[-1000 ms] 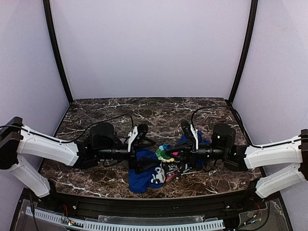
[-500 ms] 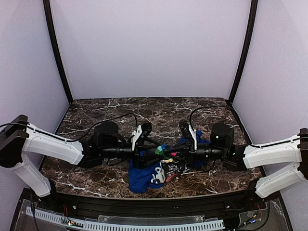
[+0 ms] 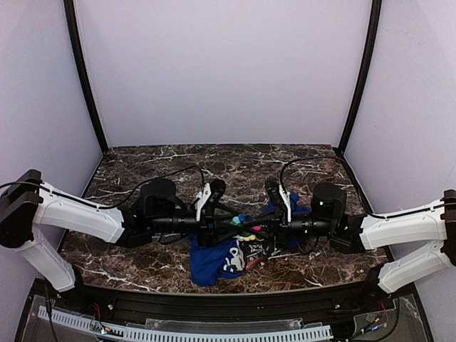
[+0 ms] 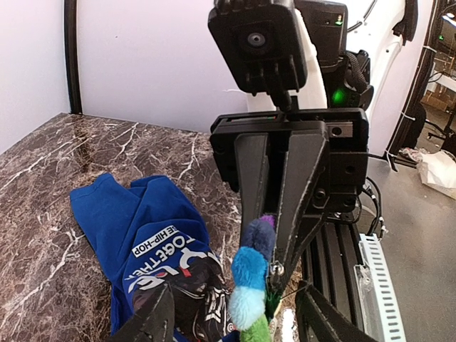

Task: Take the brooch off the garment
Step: Close the brooch onto the crumpled clothing.

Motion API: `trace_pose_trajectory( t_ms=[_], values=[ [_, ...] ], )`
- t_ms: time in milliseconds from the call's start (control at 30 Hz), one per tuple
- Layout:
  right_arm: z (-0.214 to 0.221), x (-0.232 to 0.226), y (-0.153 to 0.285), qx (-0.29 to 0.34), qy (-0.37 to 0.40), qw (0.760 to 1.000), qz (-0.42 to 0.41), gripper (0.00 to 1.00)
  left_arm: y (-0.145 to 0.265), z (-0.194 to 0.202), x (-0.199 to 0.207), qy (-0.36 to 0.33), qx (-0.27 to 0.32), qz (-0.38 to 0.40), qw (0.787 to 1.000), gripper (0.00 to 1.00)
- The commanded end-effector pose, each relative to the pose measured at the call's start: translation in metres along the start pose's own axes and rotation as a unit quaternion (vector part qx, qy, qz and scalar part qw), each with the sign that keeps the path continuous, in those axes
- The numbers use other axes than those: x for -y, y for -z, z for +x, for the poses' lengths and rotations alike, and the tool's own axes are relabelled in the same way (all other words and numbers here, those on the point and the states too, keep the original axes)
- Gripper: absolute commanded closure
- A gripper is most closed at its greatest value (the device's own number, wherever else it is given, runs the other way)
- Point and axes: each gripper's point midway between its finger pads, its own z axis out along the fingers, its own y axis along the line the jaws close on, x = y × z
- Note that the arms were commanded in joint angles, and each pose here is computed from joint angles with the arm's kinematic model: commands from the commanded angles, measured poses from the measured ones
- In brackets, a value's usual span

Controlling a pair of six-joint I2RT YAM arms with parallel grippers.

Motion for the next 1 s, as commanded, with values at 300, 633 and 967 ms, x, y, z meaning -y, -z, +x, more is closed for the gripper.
trace_pose_trajectory(
  t_ms=[300, 633, 967],
  values=[
    [-0.013, -0.006, -0.003, 0.013, 0.02, 1.0, -0.006, 1.0, -0.004, -0.006, 0.003, 0.003, 0.003, 0.008, 1.0, 0.58],
    [-0.011, -0.013, 0.0, 0.007, 0.029, 0.999, -0.02, 1.0, -0.002, -0.006, 0.013, 0.002, 0.002, 0.038, 0.999, 0.74],
    [-0.006, -0.022, 0.001, -0.003, 0.043, 0.998, -0.048, 1.0, 0.001, -0.004, 0.03, 0.005, -0.003, 0.088, 0.996, 0.86]
  ],
)
